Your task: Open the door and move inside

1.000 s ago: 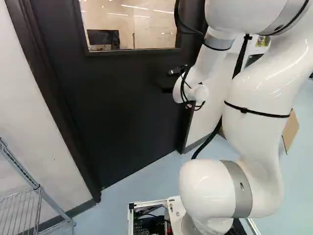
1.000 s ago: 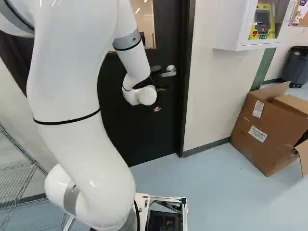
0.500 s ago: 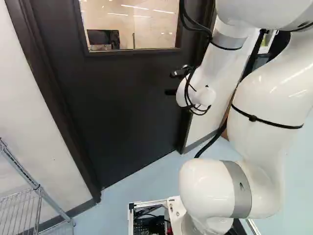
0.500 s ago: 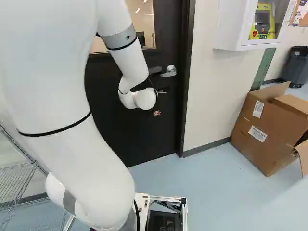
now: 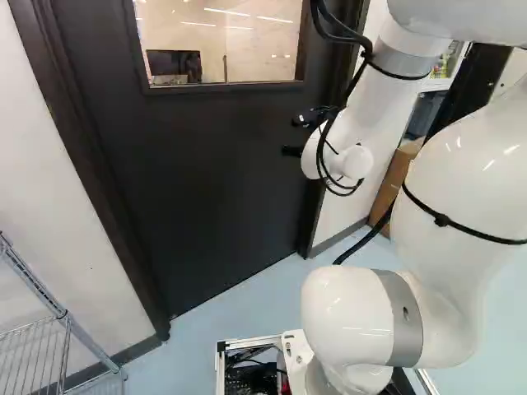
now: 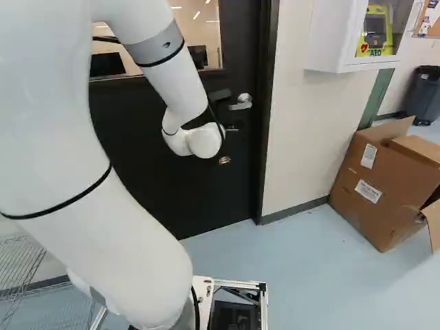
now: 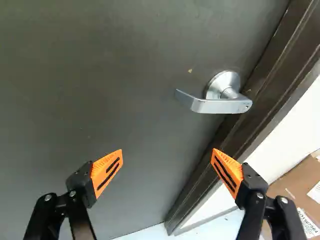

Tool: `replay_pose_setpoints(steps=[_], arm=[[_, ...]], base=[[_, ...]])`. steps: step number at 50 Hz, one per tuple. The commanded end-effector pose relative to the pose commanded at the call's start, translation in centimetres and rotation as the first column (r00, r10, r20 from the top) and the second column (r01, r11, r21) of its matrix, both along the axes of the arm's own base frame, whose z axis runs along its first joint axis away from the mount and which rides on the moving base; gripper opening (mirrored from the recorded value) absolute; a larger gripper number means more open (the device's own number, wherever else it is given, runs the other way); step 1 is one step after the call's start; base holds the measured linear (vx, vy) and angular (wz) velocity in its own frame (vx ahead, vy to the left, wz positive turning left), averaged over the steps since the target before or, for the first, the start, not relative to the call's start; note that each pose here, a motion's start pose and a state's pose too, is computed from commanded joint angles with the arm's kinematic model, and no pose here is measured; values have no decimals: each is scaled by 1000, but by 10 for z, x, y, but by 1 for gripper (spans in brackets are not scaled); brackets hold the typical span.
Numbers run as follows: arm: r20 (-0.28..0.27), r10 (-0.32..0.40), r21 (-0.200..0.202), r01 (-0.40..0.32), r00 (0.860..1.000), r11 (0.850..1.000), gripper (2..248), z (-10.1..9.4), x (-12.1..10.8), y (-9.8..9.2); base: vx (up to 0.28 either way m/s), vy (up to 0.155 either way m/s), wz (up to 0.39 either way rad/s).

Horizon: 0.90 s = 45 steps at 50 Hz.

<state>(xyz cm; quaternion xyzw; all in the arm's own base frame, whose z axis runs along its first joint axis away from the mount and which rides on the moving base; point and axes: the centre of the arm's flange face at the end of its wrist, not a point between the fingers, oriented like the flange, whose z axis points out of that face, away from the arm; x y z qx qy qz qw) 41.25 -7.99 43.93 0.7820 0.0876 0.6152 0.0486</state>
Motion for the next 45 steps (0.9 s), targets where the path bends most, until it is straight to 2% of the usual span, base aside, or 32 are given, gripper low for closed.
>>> replay_pose_setpoints(steps=[45], arm=[[106, 2, -27, 1, 994, 1000, 247, 46, -3, 1]], base=[[0, 0, 0]])
